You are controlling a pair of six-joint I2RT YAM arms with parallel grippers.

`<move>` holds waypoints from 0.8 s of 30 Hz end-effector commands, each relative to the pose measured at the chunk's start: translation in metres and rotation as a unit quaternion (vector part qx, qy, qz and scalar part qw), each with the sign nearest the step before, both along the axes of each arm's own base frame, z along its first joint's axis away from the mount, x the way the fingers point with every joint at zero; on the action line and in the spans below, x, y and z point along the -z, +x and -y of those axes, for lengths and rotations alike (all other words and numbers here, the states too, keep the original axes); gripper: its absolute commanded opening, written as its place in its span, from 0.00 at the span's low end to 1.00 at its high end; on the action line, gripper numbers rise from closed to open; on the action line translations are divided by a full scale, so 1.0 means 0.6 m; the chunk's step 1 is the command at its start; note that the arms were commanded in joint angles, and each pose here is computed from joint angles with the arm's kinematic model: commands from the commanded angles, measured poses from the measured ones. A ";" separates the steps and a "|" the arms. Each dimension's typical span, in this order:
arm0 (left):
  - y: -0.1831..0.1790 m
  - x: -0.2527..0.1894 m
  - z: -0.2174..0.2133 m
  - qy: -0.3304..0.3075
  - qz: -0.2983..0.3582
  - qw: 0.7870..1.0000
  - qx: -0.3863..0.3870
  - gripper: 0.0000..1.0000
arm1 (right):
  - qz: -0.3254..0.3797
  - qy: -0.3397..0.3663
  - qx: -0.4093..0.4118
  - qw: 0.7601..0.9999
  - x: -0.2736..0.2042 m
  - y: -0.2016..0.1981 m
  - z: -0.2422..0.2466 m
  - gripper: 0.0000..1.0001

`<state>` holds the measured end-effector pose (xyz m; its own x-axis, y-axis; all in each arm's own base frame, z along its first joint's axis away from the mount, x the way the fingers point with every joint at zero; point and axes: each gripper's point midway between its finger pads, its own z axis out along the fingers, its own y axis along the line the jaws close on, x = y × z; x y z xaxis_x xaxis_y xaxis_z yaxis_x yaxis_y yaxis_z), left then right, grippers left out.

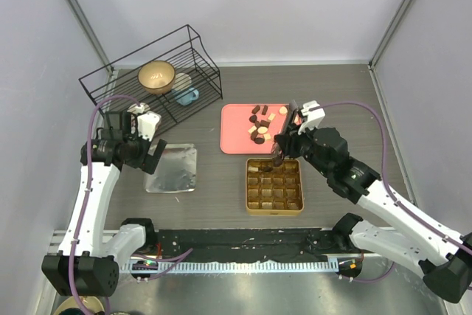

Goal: Pack the chocolate
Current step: Place the fake chocolate in the packing box.

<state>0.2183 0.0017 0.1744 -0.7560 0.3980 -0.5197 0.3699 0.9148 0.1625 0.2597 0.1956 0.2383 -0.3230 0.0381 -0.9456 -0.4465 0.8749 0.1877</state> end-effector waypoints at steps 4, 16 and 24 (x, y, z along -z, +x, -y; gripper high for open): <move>0.011 -0.020 0.010 -0.019 0.016 1.000 0.002 1.00 | -0.003 -0.005 0.032 0.999 0.008 0.007 0.014 0.31; 0.013 -0.022 0.006 -0.011 0.018 1.000 0.003 1.00 | -0.009 -0.017 0.043 0.999 0.037 0.027 0.006 0.41; 0.012 -0.018 0.008 -0.013 0.016 1.000 0.005 1.00 | 0.001 -0.013 0.053 0.998 0.026 0.034 0.008 0.50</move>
